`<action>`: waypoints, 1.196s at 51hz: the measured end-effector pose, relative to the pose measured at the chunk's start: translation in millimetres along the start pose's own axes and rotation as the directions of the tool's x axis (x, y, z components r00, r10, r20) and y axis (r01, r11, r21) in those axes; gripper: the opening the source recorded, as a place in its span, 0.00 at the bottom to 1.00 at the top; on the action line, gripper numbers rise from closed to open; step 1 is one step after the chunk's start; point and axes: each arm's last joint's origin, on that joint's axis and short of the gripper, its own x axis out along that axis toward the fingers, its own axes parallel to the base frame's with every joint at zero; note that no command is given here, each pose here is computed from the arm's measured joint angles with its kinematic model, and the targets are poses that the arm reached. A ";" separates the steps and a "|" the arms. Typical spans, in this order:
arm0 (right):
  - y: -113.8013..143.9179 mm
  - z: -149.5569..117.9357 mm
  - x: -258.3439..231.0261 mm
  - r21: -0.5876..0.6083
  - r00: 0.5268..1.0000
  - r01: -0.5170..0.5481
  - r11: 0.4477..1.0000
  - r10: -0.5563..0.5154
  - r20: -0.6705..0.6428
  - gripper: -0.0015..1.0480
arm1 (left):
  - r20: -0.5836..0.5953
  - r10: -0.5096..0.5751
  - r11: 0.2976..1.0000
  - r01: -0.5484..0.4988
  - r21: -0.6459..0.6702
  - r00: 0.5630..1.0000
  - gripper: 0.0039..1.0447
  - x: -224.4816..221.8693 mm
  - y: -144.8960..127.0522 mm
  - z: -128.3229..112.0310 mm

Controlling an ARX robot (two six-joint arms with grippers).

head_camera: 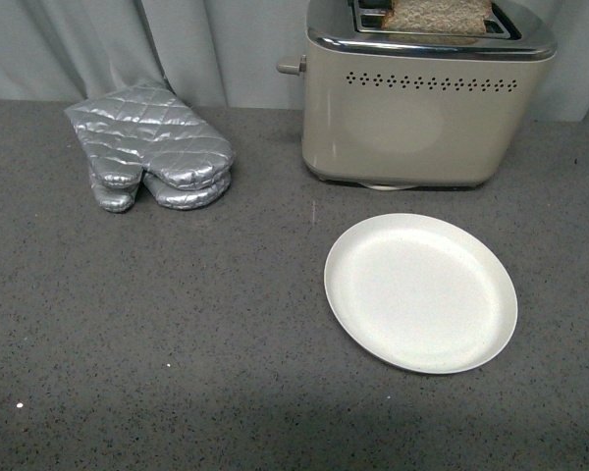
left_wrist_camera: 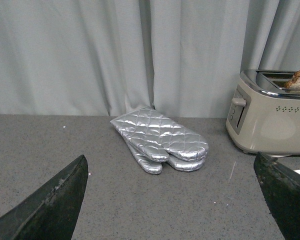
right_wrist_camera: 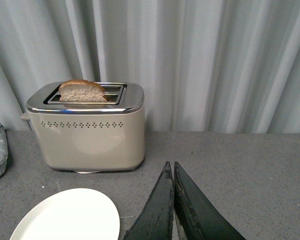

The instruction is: Put bread into toaster

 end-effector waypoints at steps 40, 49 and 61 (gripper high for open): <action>0.1 -10.9 -15.2 0.000 1.000 0.000 1.000 0.000 0.004 0.01 | -0.001 0.000 1.000 0.000 0.000 1.000 0.94 0.0 0.0 -0.1; 0.1 -10.9 -15.2 0.000 1.000 0.000 1.000 0.000 0.004 0.17 | -0.001 0.000 1.000 0.000 0.000 1.000 0.94 0.0 0.0 -0.1; 0.1 -10.9 -15.2 0.000 1.000 0.000 1.000 0.000 0.004 0.56 | -0.001 0.000 1.000 0.000 0.000 1.000 0.94 0.0 0.0 -0.1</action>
